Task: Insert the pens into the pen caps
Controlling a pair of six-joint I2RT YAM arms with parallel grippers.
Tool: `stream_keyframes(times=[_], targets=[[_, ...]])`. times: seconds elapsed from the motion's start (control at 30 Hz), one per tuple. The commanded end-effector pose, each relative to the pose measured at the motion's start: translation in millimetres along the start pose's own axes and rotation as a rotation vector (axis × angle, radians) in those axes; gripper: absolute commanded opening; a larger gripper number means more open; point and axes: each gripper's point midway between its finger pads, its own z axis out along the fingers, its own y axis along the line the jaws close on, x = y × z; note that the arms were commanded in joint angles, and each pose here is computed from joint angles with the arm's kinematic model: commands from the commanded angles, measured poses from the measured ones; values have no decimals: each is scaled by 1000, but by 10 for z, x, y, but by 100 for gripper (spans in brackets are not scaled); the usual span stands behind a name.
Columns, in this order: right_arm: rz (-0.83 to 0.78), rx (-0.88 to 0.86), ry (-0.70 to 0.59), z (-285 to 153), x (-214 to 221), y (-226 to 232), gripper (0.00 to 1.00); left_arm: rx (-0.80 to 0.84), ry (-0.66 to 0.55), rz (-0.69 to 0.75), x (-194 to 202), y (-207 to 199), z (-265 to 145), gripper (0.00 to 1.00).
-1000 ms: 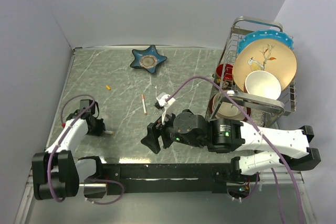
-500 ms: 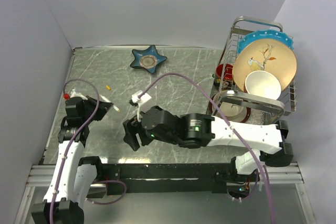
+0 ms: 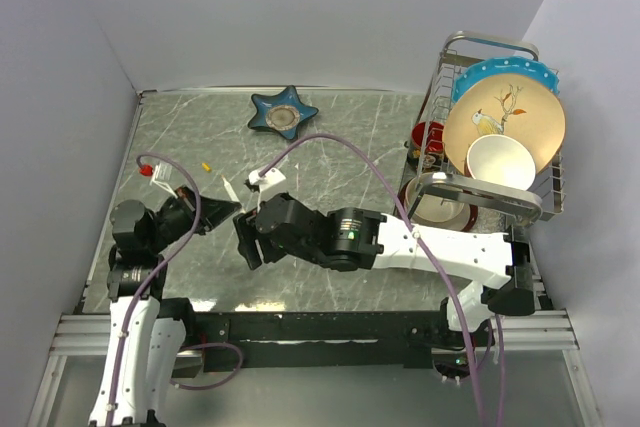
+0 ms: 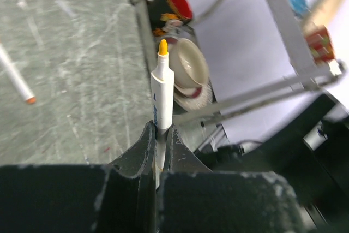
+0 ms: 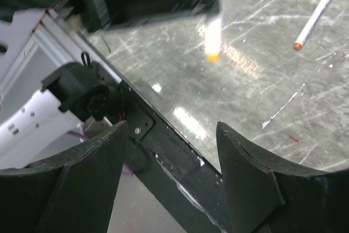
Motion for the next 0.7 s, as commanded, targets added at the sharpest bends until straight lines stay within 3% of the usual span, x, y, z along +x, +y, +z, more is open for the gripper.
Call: stream_keyframes(times=[0.0,0.27,0.53,0.57,0.67], targets=[[39,-4,-89,67,-176,-47,71,186,36,150,87,-415,-138,1],[16,-48,-137,159,-264,2,63,286,39,159,155,-695,-278,1],[8,-58,-188,205,-393,45,55,278,53,160,188,-719,-311,1],[10,-52,-205,211,-416,37,45,279,50,162,190,-726,-317,1],[1,-52,-236,211,-460,22,28,298,66,149,225,-728,-321,1]])
